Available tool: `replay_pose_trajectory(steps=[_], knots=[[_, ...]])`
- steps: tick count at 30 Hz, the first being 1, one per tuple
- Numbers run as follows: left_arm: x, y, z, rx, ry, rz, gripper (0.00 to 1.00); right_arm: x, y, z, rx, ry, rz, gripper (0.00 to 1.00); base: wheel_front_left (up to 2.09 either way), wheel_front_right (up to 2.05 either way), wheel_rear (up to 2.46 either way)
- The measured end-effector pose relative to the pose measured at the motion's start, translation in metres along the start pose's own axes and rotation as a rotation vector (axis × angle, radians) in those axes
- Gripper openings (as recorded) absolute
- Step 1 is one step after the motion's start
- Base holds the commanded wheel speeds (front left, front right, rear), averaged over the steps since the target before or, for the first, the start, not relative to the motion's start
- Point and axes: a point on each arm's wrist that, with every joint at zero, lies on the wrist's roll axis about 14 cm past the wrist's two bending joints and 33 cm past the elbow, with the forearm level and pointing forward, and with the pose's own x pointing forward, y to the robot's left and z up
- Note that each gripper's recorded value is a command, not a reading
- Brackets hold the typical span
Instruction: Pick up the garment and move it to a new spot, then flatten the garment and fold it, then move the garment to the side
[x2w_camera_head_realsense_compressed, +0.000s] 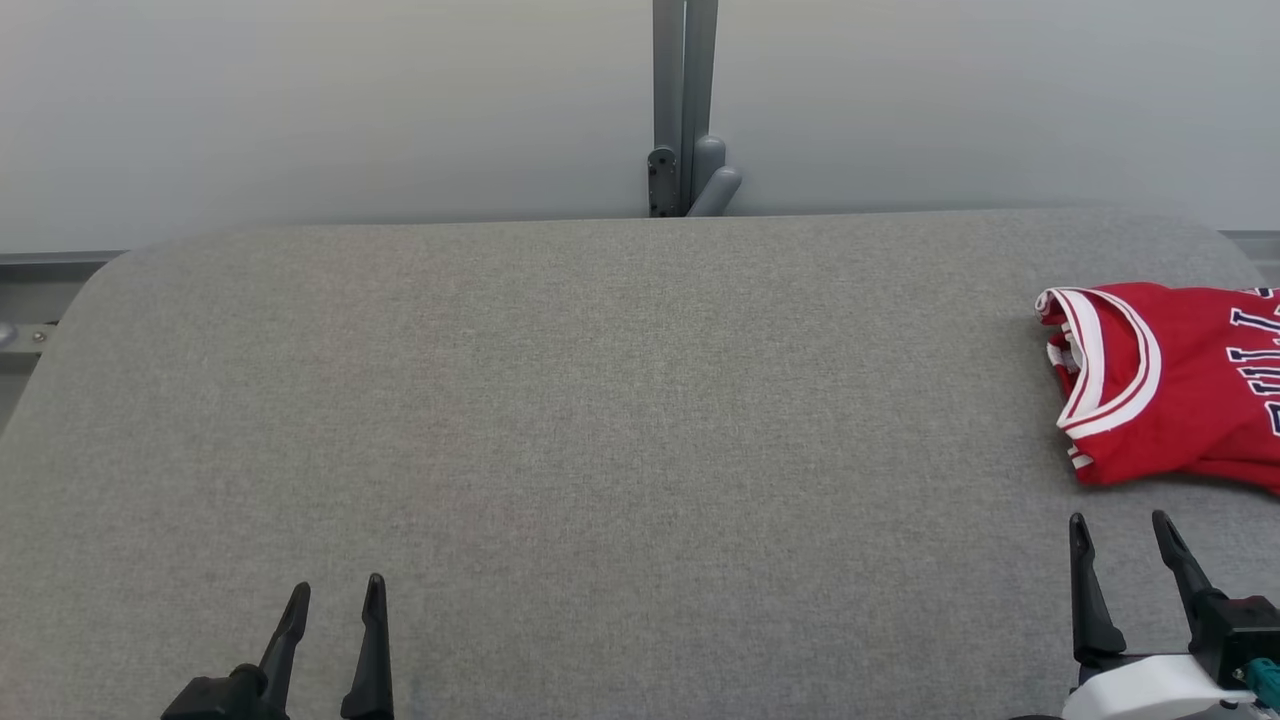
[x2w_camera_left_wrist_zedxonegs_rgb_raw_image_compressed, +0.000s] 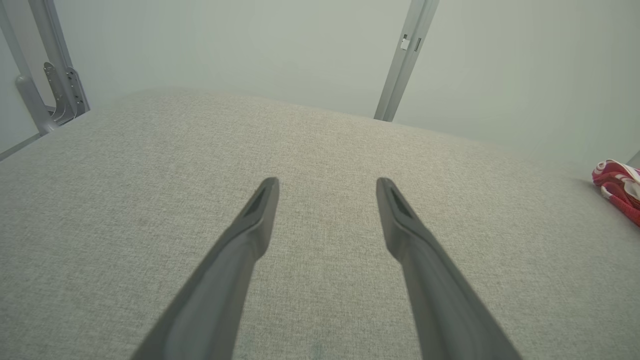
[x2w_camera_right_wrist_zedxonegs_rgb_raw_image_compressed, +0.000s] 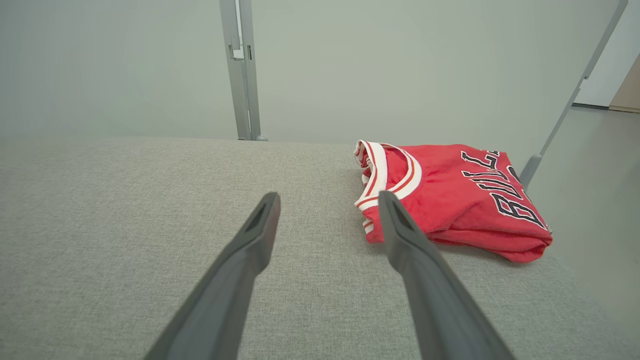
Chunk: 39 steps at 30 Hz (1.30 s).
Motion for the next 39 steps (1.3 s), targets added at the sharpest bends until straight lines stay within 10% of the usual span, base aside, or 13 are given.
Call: replay_pose_trajectory(steps=[39], knots=[[-0.001, -0.003, -0.011, -0.013, 0.033, 0.0, 1.0, -0.004, 0.011, -0.022, 0.002, 0.072, 0.028, 1.0, 0.0, 0.0, 0.0]])
